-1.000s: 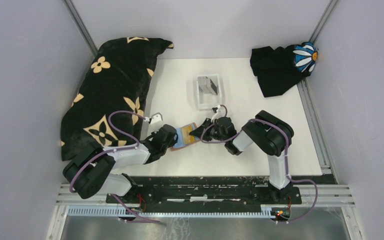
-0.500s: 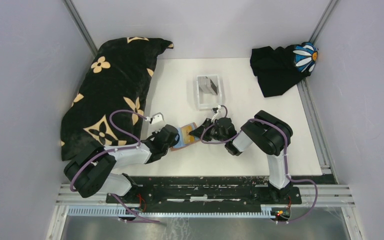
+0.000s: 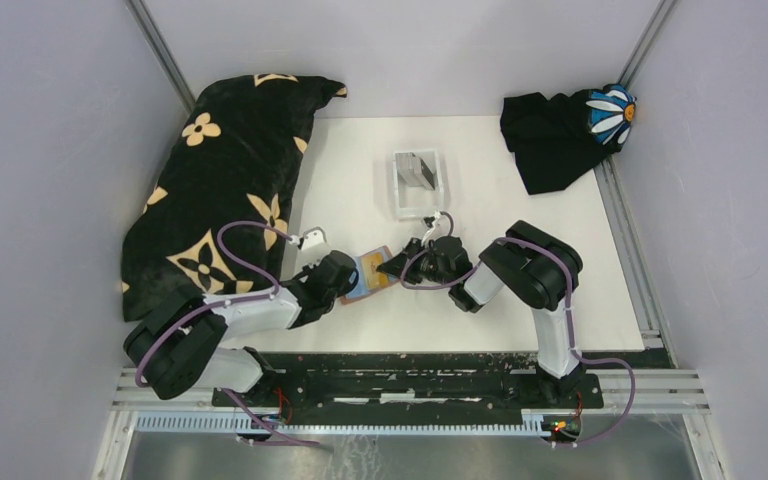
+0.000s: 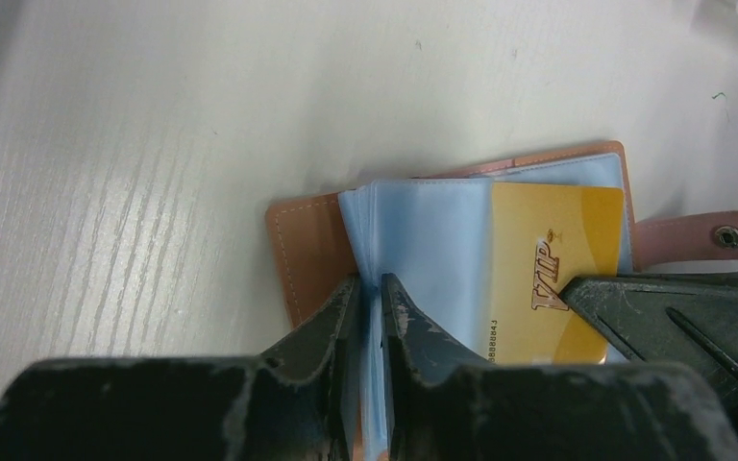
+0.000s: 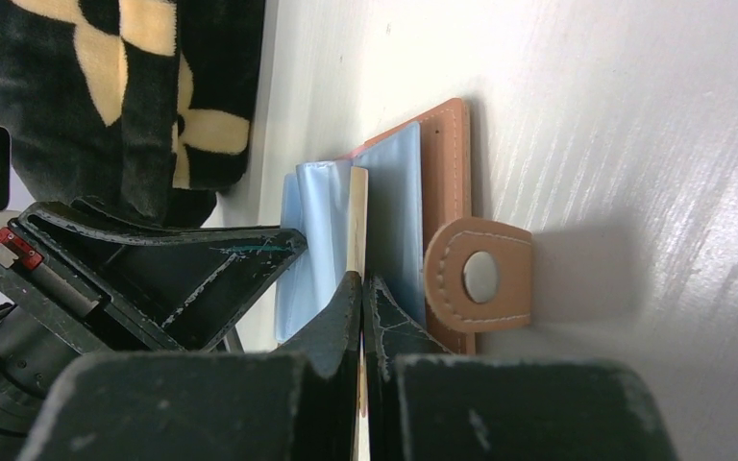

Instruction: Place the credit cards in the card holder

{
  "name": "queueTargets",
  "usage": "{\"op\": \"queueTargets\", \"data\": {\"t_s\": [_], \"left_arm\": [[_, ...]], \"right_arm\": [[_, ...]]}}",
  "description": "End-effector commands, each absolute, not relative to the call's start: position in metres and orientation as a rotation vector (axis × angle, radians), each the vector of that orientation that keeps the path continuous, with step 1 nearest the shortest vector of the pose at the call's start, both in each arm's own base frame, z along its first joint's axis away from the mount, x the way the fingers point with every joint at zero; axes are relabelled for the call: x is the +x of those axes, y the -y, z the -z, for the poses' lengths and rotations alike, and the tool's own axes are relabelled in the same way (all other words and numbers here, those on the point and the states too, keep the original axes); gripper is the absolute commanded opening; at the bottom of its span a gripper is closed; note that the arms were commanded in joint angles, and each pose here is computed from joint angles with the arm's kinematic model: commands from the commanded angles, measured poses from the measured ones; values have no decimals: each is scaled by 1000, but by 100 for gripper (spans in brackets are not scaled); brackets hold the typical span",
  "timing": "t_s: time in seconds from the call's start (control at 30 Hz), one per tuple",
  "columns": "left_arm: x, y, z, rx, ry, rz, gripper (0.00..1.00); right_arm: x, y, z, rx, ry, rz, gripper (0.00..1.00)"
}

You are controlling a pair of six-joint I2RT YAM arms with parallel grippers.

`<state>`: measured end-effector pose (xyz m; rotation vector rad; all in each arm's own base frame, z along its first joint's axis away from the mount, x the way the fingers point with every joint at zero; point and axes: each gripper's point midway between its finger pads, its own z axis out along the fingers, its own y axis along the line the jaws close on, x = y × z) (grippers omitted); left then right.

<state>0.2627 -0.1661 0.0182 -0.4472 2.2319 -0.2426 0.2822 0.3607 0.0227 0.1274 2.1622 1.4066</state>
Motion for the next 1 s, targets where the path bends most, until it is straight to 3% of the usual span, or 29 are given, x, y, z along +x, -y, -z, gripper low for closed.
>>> {"op": "queueTargets", "data": {"t_s": [0.0, 0.23, 0.53, 0.97], "left_arm": [[225, 150, 11, -390, -2398, 142, 22], [227, 151, 1, -398, -2378, 172, 26], [229, 150, -15, -406, -2345, 195, 44], [221, 141, -25, -451, -2320, 220, 54]], "right_arm": [[273, -370, -20, 79, -2172, -1444, 1], [273, -370, -18, 80, -2178, -1442, 1], [275, -371, -15, 81, -2187, -1431, 1], [274, -372, -14, 65, -2203, -1422, 1]]}}
